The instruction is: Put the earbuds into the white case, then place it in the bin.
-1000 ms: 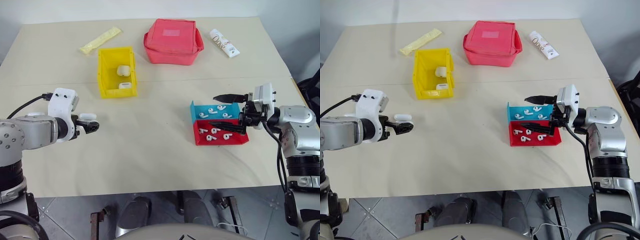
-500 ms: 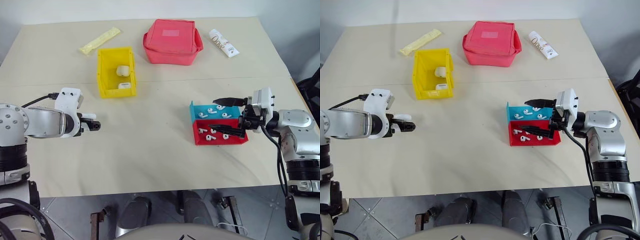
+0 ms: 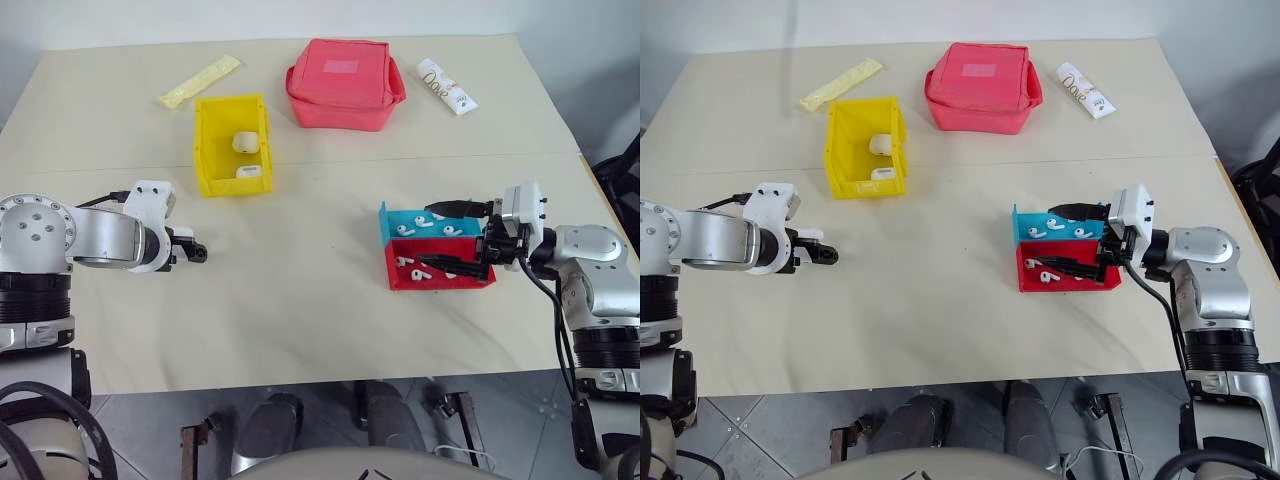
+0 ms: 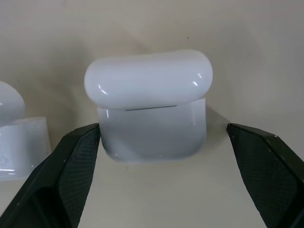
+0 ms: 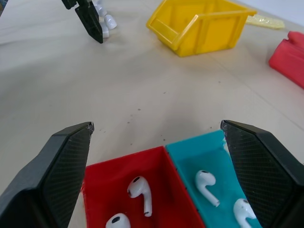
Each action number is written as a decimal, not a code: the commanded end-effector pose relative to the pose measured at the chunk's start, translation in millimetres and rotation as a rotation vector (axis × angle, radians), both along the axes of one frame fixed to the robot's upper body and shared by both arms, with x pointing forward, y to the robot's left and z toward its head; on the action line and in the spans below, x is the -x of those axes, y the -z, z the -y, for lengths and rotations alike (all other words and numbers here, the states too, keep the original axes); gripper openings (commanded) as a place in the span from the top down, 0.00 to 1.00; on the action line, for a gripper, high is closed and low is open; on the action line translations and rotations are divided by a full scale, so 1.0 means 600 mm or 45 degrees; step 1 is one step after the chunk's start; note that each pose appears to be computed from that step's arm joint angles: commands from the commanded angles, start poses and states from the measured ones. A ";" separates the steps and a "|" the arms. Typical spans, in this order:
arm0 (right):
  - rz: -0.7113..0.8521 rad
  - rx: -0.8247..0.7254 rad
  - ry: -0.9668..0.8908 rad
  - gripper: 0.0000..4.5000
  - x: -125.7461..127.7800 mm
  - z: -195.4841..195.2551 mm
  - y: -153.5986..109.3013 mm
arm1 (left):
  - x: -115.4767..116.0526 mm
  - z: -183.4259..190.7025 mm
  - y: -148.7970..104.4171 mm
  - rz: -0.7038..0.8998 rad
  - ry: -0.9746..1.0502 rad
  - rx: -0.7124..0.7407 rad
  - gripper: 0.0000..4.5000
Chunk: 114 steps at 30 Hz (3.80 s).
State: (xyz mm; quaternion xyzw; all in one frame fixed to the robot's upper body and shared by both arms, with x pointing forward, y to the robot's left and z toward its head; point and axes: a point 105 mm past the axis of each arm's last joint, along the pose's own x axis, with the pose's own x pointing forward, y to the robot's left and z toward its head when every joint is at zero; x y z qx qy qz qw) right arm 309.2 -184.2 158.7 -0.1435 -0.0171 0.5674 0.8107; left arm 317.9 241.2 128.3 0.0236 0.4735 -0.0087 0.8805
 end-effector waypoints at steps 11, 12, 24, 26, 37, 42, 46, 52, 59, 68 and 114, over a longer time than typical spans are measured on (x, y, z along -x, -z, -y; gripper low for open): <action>0.061 -0.012 0.017 0.00 0.006 0.006 -0.026 | 0.005 -0.002 0.009 -0.047 -0.017 -0.025 0.29; 0.062 -0.012 0.018 0.00 0.005 0.006 -0.026 | 0.006 -0.004 0.009 -0.050 -0.021 -0.025 0.36; 0.071 -0.004 0.048 0.00 0.012 0.014 -0.033 | 0.005 0.059 -0.044 0.395 0.387 -0.027 0.40; 0.075 -0.002 0.066 0.00 0.016 0.019 -0.036 | 0.008 0.103 -0.058 0.611 0.604 0.073 0.40; 0.085 -0.013 0.259 0.00 0.062 0.019 -0.045 | 0.096 0.244 -0.050 1.332 1.555 0.646 0.40; 0.015 0.021 0.495 0.00 0.078 0.037 -0.039 | 0.093 0.274 -0.031 1.496 1.693 0.751 0.40; -0.048 0.170 0.699 0.00 0.108 0.061 -0.020 | 0.080 0.306 -0.008 1.516 1.858 0.745 0.40; -0.105 0.277 0.859 0.14 0.161 0.087 -0.011 | 0.064 0.326 -0.016 1.574 1.862 0.772 0.40; -0.243 0.377 0.935 0.29 0.203 0.100 -0.001 | 0.067 0.328 -0.011 1.556 1.868 0.783 0.40; -0.342 0.470 0.847 0.41 0.188 0.077 -0.004 | 0.077 0.317 -0.009 1.555 1.826 0.751 0.40; -0.225 1.238 0.148 0.41 0.015 0.065 0.046 | 0.117 0.312 -0.018 1.581 1.676 0.707 0.40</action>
